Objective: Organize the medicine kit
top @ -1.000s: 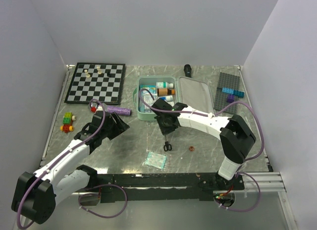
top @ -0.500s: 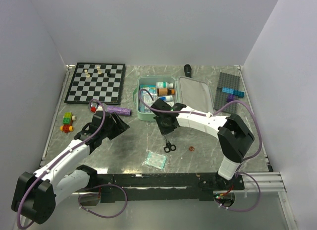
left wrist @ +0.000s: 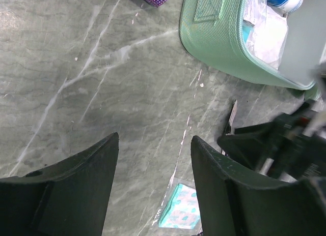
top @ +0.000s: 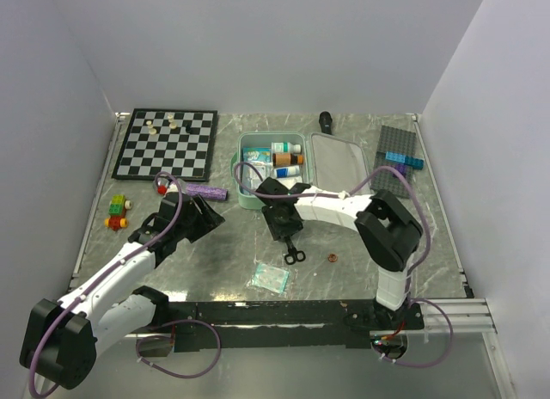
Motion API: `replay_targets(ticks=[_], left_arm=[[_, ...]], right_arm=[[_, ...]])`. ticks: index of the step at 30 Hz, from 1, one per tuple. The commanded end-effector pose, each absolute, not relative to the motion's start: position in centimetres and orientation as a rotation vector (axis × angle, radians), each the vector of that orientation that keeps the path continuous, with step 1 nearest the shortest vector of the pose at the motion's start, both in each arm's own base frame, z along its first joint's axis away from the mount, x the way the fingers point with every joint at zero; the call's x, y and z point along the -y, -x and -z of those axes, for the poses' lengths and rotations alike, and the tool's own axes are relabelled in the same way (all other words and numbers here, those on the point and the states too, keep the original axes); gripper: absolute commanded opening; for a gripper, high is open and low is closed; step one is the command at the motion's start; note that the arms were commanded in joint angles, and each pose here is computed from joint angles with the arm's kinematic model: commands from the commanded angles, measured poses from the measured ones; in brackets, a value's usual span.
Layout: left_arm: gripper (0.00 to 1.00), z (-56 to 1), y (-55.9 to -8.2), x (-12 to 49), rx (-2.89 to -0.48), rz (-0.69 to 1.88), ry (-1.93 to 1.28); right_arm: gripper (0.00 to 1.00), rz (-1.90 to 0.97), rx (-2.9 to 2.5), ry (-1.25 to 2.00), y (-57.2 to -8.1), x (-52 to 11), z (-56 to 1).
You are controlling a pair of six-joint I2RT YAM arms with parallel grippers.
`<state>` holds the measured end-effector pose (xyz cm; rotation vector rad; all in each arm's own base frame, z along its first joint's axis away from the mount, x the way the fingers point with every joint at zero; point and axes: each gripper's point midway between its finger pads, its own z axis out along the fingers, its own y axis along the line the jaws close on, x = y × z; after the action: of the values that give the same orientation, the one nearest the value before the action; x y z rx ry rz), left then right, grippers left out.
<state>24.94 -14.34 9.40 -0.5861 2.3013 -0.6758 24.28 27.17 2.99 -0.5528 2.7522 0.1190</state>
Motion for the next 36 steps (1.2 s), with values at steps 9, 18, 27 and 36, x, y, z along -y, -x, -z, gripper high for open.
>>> replay_targets(ticks=[9, 18, 27, 36], left_arm=[[0.63, -9.7, -25.2, 14.6, -2.292, 0.699, 0.570], [0.63, -9.6, -25.1, 14.6, -2.292, 0.698, 0.575], [0.63, -9.6, -25.2, 14.7, -2.293, 0.701, 0.575], [0.63, -9.6, -25.1, 14.6, -2.293, 0.700, 0.576]], right_arm=[[0.52, -0.055, -2.755, 0.473, -25.1, -26.5, -1.5], [0.40, -0.067, -2.775, 0.455, -25.5, -26.1, -0.7], [0.22, -0.068, -2.783, 0.452, -25.0, -25.8, -0.5], [0.11, -0.094, -2.748, 0.440, -24.8, -25.5, -3.1]])
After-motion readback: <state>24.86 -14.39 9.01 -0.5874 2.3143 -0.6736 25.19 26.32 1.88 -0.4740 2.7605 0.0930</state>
